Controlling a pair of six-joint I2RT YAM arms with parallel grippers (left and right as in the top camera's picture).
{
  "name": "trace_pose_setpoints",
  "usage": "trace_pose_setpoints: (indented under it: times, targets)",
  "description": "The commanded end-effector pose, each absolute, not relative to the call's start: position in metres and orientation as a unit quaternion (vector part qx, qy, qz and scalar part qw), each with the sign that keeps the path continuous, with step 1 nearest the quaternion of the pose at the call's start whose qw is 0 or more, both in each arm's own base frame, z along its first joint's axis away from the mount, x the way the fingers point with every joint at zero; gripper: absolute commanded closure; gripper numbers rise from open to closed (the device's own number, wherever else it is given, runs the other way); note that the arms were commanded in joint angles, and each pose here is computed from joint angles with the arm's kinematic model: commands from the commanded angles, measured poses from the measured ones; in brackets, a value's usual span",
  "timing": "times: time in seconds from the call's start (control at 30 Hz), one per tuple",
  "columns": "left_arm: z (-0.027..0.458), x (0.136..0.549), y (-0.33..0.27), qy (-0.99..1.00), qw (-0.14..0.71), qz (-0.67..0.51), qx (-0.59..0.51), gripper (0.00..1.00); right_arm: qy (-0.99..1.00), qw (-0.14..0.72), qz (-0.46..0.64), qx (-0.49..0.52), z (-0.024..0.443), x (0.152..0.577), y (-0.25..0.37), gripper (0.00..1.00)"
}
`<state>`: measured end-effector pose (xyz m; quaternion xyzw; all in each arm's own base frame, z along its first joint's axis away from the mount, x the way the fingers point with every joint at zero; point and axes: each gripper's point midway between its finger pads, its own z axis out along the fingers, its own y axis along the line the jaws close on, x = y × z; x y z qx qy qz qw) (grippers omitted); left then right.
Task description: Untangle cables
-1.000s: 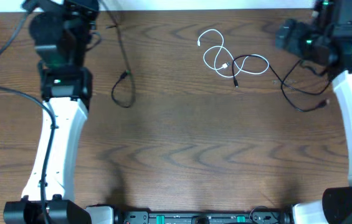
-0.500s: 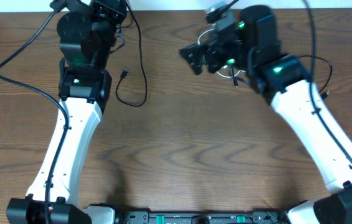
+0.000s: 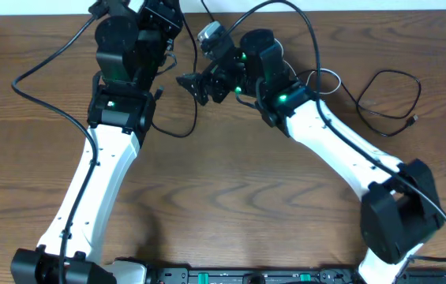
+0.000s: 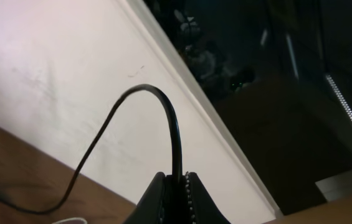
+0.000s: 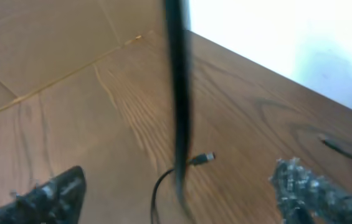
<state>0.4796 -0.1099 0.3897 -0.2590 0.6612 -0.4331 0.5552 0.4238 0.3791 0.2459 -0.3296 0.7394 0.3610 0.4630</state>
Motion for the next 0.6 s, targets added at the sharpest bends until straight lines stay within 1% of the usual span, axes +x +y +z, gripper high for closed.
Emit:
trace_pose_setpoints:
  times: [0.0,0.03,0.13,0.27,0.33,0.37,0.43,0.53,0.57]
  targets:
    - [0.4017,0.4778,-0.1088,0.654,0.564,-0.434,-0.255,0.93,0.73,0.47,0.368,-0.331,0.2474,0.4255,0.383,0.41]
    - [0.4018,0.4778,-0.1088,0.654,0.564,-0.434,-0.255,0.93,0.729,0.473,0.369,-0.329,0.2489,0.4261,0.3832,0.47]
    - [0.4018,0.4778,-0.1088,0.654,0.564,-0.435,-0.255,0.93,0.731,0.478,0.366,-0.321,0.2507,0.4289,0.3825,0.53]
    - [0.4015,0.4778,-0.1091,0.655,0.564,-0.435,-0.255,0.92,0.731,0.482,0.369,-0.312,0.2539,0.4311,0.3823,0.57]
    - [0.4015,0.4778,-0.1089,0.655,0.564,-0.434,-0.255,0.93,0.731,0.483,0.373,-0.305,0.2559,0.432,0.3824,0.62]
    - [0.4015,0.4778,-0.1089,0.655,0.564,-0.434,-0.255,0.93,0.731,0.483,0.375,-0.303,0.2564,0.4321,0.3825,0.65]
    - [0.4014,0.4778,-0.1089,0.655,0.564,-0.434,-0.255,0.92,0.731,0.482,0.375,-0.303,0.2563,0.4317,0.3829,0.76]
    - [0.4007,0.4779,-0.1088,0.656,0.563,-0.434,-0.256,0.92,0.732,0.481,0.376,-0.301,0.2562,0.4317,0.3828,0.89]
    - [0.4002,0.4779,-0.1088,0.656,0.562,-0.433,-0.256,0.93,0.734,0.479,0.379,-0.297,0.2562,0.4317,0.3828,0.91]
